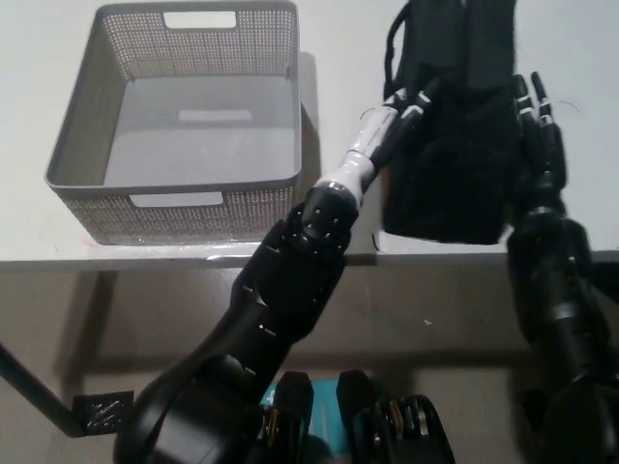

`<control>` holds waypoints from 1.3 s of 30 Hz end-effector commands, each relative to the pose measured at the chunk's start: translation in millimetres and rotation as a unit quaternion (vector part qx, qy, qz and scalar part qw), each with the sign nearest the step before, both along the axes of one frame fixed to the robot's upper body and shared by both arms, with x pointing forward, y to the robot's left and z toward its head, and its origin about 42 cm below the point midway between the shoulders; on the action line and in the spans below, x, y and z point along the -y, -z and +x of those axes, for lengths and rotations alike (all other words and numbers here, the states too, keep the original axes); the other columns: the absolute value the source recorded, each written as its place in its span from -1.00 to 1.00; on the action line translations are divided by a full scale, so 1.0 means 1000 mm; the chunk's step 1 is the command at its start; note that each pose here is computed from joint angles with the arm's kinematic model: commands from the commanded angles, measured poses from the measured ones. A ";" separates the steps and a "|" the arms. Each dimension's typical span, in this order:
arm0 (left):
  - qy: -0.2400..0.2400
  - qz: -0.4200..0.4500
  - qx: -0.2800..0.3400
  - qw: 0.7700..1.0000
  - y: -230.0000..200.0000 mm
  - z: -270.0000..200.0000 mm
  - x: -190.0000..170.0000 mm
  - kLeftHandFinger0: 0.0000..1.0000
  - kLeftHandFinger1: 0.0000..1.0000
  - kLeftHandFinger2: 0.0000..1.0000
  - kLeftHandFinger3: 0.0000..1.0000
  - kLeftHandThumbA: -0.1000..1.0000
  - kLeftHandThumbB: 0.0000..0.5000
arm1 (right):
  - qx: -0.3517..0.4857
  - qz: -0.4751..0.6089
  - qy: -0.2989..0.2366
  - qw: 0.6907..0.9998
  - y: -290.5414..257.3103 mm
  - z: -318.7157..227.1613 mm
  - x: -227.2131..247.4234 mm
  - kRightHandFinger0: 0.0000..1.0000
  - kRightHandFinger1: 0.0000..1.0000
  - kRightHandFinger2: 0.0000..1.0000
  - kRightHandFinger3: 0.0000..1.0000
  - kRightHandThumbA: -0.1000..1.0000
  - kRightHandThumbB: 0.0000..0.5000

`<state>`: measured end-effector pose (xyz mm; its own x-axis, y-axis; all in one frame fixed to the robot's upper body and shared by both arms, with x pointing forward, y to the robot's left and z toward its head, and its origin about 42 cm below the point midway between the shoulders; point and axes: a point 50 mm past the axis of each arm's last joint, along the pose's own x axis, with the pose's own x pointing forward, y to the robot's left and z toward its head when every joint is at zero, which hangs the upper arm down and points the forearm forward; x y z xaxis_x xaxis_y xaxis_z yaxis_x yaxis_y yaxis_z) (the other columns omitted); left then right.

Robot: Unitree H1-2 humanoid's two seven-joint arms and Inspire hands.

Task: Use both hands to pick up a lunch bag on the right hand side and place it into a container on the left hand side

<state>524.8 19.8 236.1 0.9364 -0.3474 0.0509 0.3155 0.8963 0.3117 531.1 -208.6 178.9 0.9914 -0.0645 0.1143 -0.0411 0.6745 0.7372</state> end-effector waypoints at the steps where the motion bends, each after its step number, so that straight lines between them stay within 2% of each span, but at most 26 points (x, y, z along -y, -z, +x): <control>1: 0.002 0.019 0.022 1.000 -0.017 0.003 0.019 1.00 1.00 1.00 1.00 1.00 0.27 | 0.026 0.008 -0.079 0.996 -0.009 -0.002 -0.072 1.00 1.00 1.00 1.00 1.00 0.03; 3: 0.005 0.020 0.013 1.000 -0.015 0.002 0.021 1.00 1.00 1.00 1.00 1.00 0.26 | 0.032 -0.022 -0.077 0.996 -0.012 -0.003 -0.075 1.00 1.00 1.00 1.00 1.00 -0.05; 4: 0.010 0.021 0.009 1.000 -0.015 0.001 0.023 1.00 1.00 1.00 1.00 1.00 0.33 | 0.039 -0.057 -0.071 0.995 -0.014 -0.004 -0.077 1.00 1.00 1.00 1.00 1.00 -0.14; 5: 0.018 0.022 0.006 1.000 -0.017 0.000 0.026 1.00 1.00 1.00 1.00 1.00 0.31 | 0.047 -0.094 -0.069 0.992 -0.018 -0.005 -0.080 1.00 1.00 1.00 1.00 1.00 -0.14; 6: 0.025 0.025 0.004 0.999 -0.018 -0.001 0.029 1.00 1.00 1.00 1.00 1.00 0.20 | 0.053 -0.116 -0.075 0.989 -0.022 -0.006 -0.082 1.00 1.00 1.00 1.00 1.00 -0.14; 7: 0.029 0.025 0.005 0.999 -0.020 -0.001 0.032 1.00 1.00 1.00 1.00 1.00 0.11 | 0.058 -0.123 -0.077 0.988 -0.026 -0.006 -0.084 1.00 1.00 1.00 1.00 1.00 -0.25; 8: 0.037 0.014 0.005 0.999 -0.023 -0.002 0.035 1.00 1.00 1.00 1.00 1.00 0.08 | 0.065 -0.126 -0.067 0.988 -0.031 -0.007 -0.086 1.00 1.00 1.00 1.00 1.00 -0.38; 9: 0.041 0.010 0.004 0.999 -0.023 -0.003 0.037 1.00 1.00 1.00 1.00 1.00 0.06 | 0.067 -0.128 -0.063 0.988 -0.032 -0.008 -0.086 1.00 1.00 1.00 1.00 1.00 -0.42; 10: 0.045 0.016 0.005 0.999 -0.026 -0.003 0.039 1.00 1.00 1.00 1.00 1.00 0.25 | 0.068 -0.129 -0.062 0.987 -0.035 -0.009 -0.085 1.00 1.00 1.00 1.00 1.00 -0.49; 11: 0.050 0.019 0.005 0.999 -0.029 -0.002 0.040 1.00 1.00 1.00 1.00 1.00 0.30 | 0.071 -0.131 -0.059 0.987 -0.040 -0.009 -0.085 1.00 1.00 1.00 1.00 1.00 -0.50; 14: 0.058 0.023 0.003 0.998 -0.036 -0.001 0.041 1.00 1.00 1.00 1.00 1.00 0.32 | 0.078 -0.134 -0.050 0.987 -0.047 -0.010 -0.084 1.00 1.00 1.00 1.00 1.00 -0.54; 18: 0.067 0.031 0.004 0.997 -0.041 -0.001 0.041 1.00 1.00 1.00 1.00 1.00 0.16 | 0.074 -0.142 -0.047 0.986 -0.053 -0.014 -0.086 1.00 1.00 1.00 1.00 1.00 -0.62; 20: 0.070 0.023 0.000 0.997 -0.044 -0.001 0.042 1.00 1.00 1.00 1.00 1.00 0.21 | 0.065 -0.164 -0.034 0.984 -0.059 -0.015 -0.085 1.00 1.00 1.00 1.00 1.00 -0.66; 22: 0.077 0.012 -0.001 0.997 -0.048 0.000 0.043 1.00 1.00 1.00 1.00 1.00 0.05 | 0.063 -0.169 -0.030 0.983 -0.065 -0.015 -0.083 1.00 1.00 1.00 1.00 1.00 -0.79; 24: 0.092 -0.005 -0.009 0.996 -0.051 0.000 0.045 1.00 1.00 1.00 1.00 1.00 -0.01 | 0.062 -0.176 -0.030 0.982 -0.070 -0.015 -0.080 1.00 1.00 1.00 1.00 1.00 -0.87; 28: 0.097 -0.013 -0.007 0.995 -0.061 0.001 0.050 1.00 1.00 1.00 1.00 1.00 0.03 | 0.054 -0.176 -0.025 0.983 -0.080 -0.015 -0.073 1.00 1.00 1.00 1.00 1.00 -0.87; 29: 0.096 -0.009 -0.005 0.995 -0.064 0.001 0.052 1.00 1.00 1.00 1.00 1.00 -0.01 | 0.058 -0.176 -0.019 0.983 -0.084 -0.016 -0.072 1.00 1.00 1.00 1.00 1.00 -0.98; 32: 0.104 -0.010 0.004 0.995 -0.075 0.001 0.058 1.00 1.00 1.00 1.00 1.00 0.02 | 0.072 -0.178 0.000 0.981 -0.096 -0.017 -0.067 1.00 1.00 1.00 1.00 1.00 -1.00; 35: 0.112 -0.004 0.012 0.994 -0.086 0.000 0.064 1.00 1.00 1.00 1.00 1.00 0.03 | 0.086 -0.162 0.011 0.983 -0.106 -0.018 -0.061 1.00 1.00 1.00 1.00 1.00 -0.95; 36: 0.117 -0.004 0.020 0.993 -0.093 -0.001 0.069 1.00 1.00 1.00 1.00 1.00 0.09 | 0.092 -0.158 0.021 0.983 -0.114 -0.020 -0.058 1.00 1.00 1.00 1.00 1.00 -0.85; 39: 0.125 -0.014 0.031 0.992 -0.105 -0.004 0.076 1.00 1.00 1.00 1.00 1.00 0.13 | 0.100 -0.157 0.041 0.982 -0.127 -0.022 -0.052 1.00 1.00 1.00 1.00 1.00 -0.81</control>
<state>538.6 9.6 277.8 0.9214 -0.3886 0.0068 0.3686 0.8792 0.3017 506.4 -181.3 251.0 0.9672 -0.1229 0.2222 -0.0028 0.8699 0.4932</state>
